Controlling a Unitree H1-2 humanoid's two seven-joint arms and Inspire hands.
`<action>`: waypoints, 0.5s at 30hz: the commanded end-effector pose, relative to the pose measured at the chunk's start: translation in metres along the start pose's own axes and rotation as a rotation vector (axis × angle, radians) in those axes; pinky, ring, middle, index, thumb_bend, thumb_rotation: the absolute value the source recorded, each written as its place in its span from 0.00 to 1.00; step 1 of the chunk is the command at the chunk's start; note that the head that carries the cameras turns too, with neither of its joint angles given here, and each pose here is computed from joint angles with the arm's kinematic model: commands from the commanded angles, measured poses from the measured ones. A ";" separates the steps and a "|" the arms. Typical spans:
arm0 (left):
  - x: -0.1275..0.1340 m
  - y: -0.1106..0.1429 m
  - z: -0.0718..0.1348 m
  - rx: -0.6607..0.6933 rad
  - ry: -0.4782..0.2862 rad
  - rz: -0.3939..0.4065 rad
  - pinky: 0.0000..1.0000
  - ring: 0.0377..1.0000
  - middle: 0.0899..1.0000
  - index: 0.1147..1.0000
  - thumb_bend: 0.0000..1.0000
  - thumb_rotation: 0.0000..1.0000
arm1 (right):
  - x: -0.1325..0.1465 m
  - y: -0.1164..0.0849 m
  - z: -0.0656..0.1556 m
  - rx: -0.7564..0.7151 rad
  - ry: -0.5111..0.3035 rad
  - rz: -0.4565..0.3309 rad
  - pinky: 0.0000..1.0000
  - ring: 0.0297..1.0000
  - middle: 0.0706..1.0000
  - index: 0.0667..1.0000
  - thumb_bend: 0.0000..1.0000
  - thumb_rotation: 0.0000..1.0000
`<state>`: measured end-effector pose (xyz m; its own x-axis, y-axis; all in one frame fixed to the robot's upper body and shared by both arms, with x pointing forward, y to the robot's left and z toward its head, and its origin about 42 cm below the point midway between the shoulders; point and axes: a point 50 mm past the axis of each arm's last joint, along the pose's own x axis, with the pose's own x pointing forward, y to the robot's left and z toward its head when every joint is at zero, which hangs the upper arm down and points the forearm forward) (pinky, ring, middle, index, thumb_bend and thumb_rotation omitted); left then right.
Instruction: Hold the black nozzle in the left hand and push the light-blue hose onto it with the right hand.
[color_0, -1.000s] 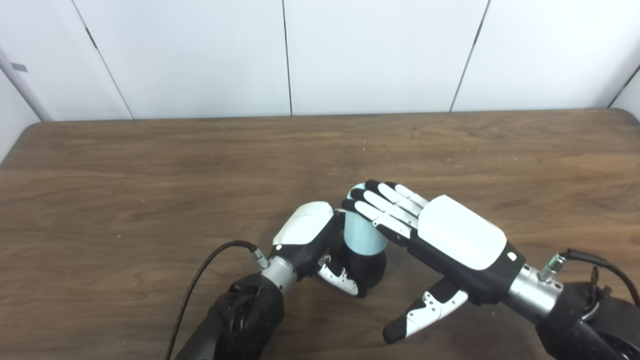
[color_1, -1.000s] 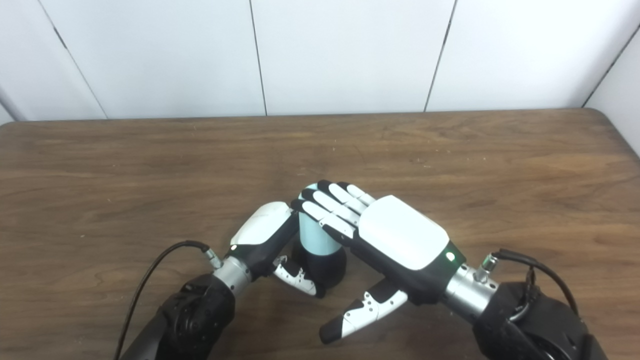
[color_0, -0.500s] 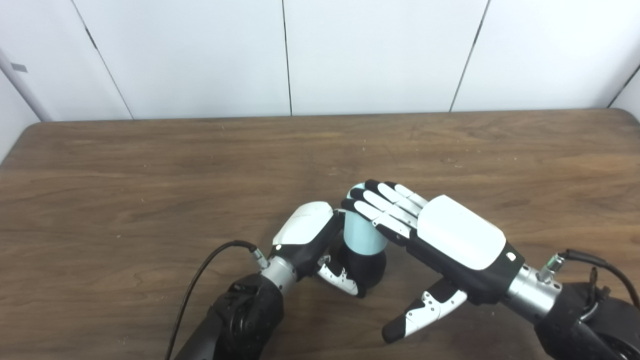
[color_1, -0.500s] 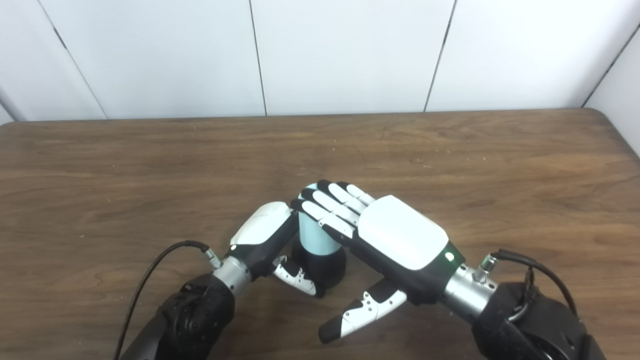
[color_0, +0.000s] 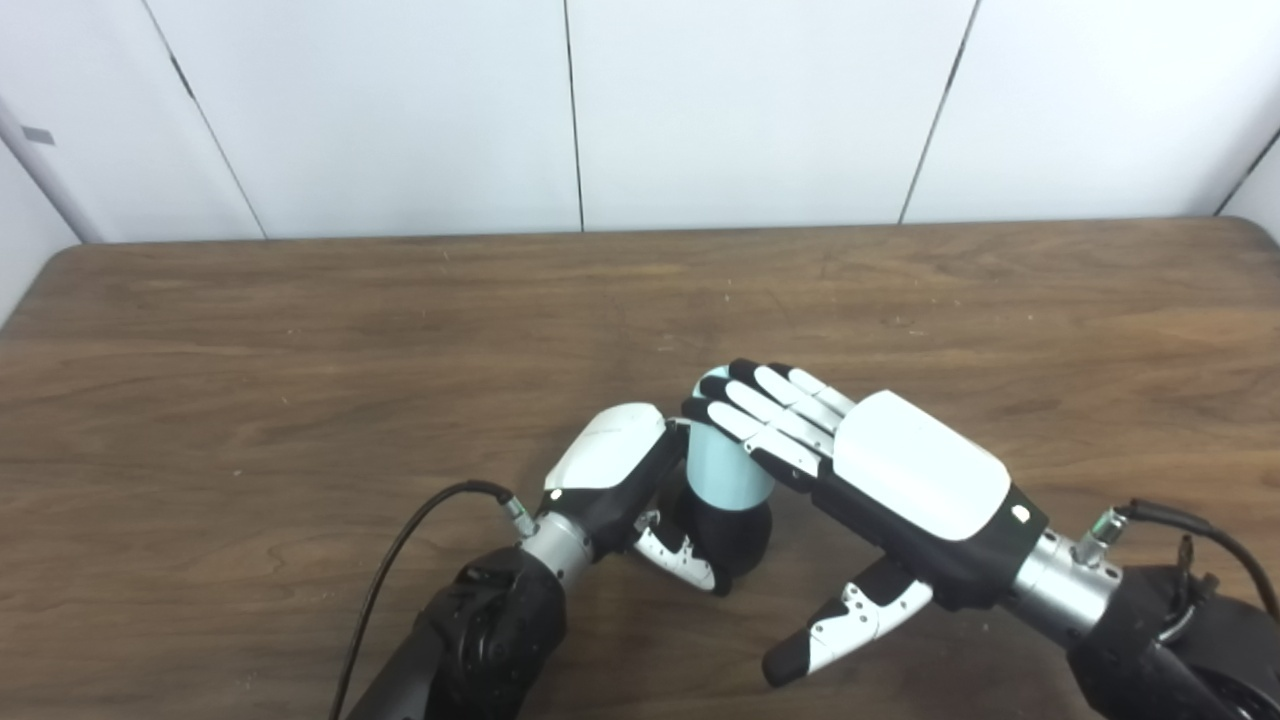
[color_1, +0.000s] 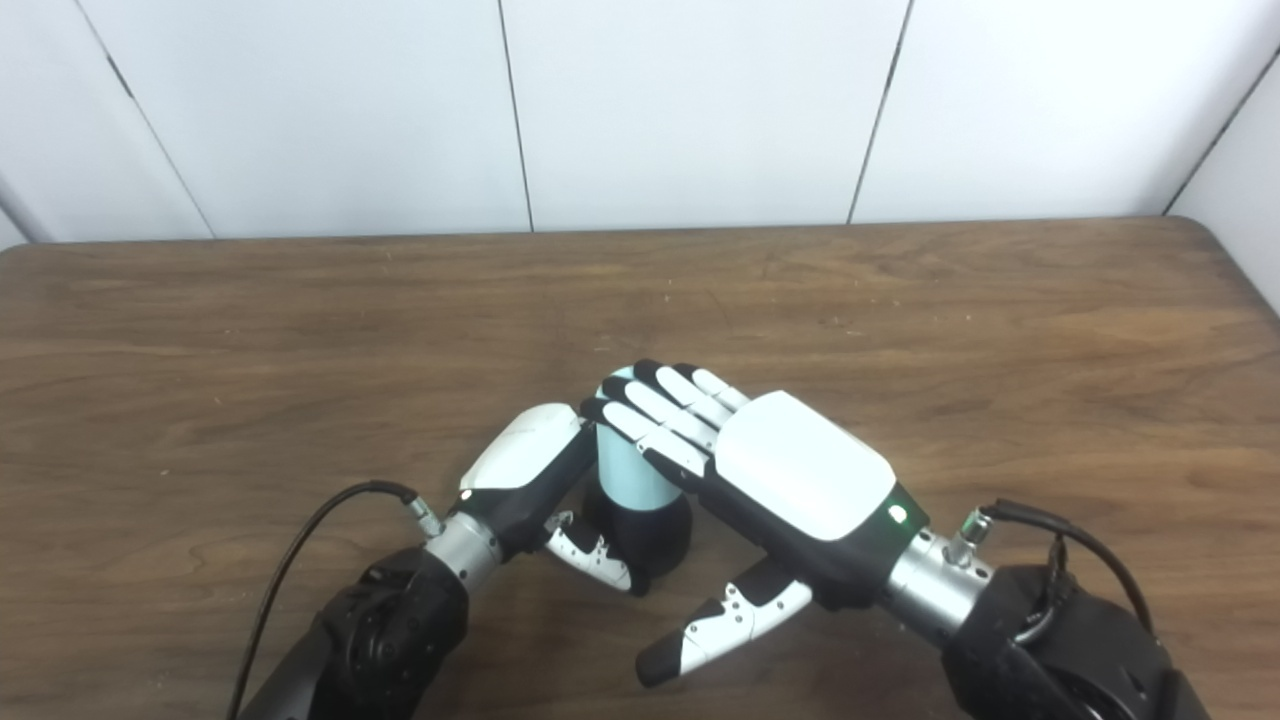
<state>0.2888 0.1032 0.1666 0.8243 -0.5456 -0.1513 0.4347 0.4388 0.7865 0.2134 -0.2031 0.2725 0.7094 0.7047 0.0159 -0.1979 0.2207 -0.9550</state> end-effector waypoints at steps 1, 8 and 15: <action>-0.013 -0.038 -0.025 -0.037 0.125 -0.221 0.84 0.64 0.46 0.41 0.52 0.00 | -0.007 0.035 -0.009 0.092 0.059 0.223 1.00 1.00 1.00 1.00 0.68 1.00; -0.013 -0.038 -0.026 -0.037 0.123 -0.224 0.85 0.64 0.46 0.41 0.52 0.00 | -0.008 0.038 -0.009 0.099 0.061 0.228 1.00 1.00 1.00 1.00 0.68 1.00; -0.013 -0.037 -0.026 -0.033 0.127 -0.225 0.85 0.64 0.46 0.41 0.52 0.00 | -0.006 0.038 -0.012 0.102 0.063 0.229 1.00 1.00 1.00 1.00 0.68 1.00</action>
<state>0.2888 0.1037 0.1665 0.8235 -0.5465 -0.1522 0.4351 0.4364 0.7876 0.2128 -0.2022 0.2660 0.7118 0.7024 0.0053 -0.2216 0.2317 -0.9472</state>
